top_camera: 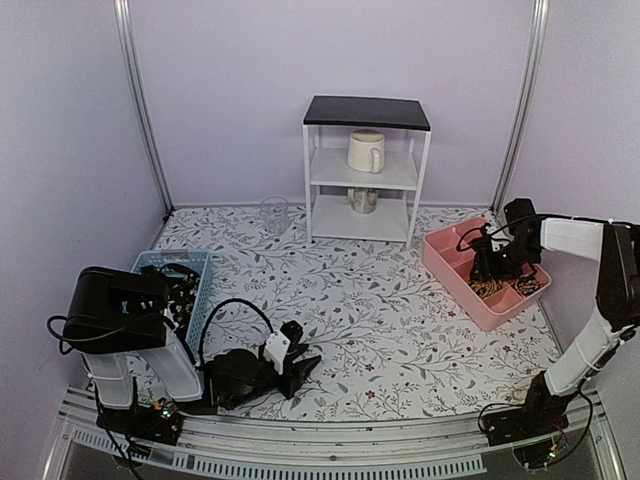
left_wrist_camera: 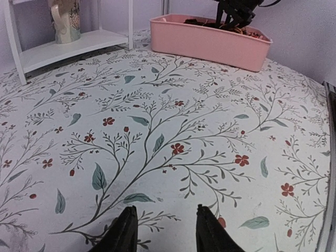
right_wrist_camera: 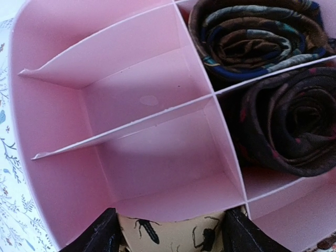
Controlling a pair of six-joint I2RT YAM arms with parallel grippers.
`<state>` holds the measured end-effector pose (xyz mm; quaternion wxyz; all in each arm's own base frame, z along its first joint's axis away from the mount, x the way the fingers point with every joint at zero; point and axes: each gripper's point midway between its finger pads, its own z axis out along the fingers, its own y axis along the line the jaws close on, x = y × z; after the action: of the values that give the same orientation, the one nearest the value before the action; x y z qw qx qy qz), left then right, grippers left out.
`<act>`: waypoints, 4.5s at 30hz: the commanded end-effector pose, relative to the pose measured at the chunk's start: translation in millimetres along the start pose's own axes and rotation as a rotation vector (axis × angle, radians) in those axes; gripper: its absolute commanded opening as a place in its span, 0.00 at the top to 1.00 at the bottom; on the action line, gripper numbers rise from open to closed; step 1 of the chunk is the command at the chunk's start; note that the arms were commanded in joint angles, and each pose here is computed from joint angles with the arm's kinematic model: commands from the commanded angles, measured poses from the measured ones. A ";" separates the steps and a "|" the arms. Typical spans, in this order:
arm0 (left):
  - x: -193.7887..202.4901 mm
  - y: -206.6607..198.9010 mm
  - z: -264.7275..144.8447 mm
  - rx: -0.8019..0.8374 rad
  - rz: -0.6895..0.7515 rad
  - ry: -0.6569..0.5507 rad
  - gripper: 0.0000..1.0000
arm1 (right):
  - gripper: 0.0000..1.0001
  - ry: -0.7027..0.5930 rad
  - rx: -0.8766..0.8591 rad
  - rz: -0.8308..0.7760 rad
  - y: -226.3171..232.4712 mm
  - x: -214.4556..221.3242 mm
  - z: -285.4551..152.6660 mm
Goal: Roll the ties
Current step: Adjust the tie in the storage box, then reset both arms
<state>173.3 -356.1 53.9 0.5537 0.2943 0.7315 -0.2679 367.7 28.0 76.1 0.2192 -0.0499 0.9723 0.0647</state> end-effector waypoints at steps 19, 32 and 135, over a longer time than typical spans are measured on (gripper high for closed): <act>6.3 -7.1 7.7 0.001 0.030 0.022 0.62 | 0.39 0.081 -0.184 0.189 -11.1 30.5 29.4; 5.4 -7.9 1.7 0.007 0.030 0.020 0.62 | 0.34 -0.064 -0.057 0.205 -27.8 -14.2 -36.2; -239.9 153.3 -113.2 -0.306 -0.493 -0.067 0.02 | 0.00 -0.520 -0.406 0.345 94.5 -6.2 -219.1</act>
<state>259.6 -203.7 304.2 0.5298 0.0263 0.8007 -0.2784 272.8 91.3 273.7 0.4135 0.0872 0.8555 0.2992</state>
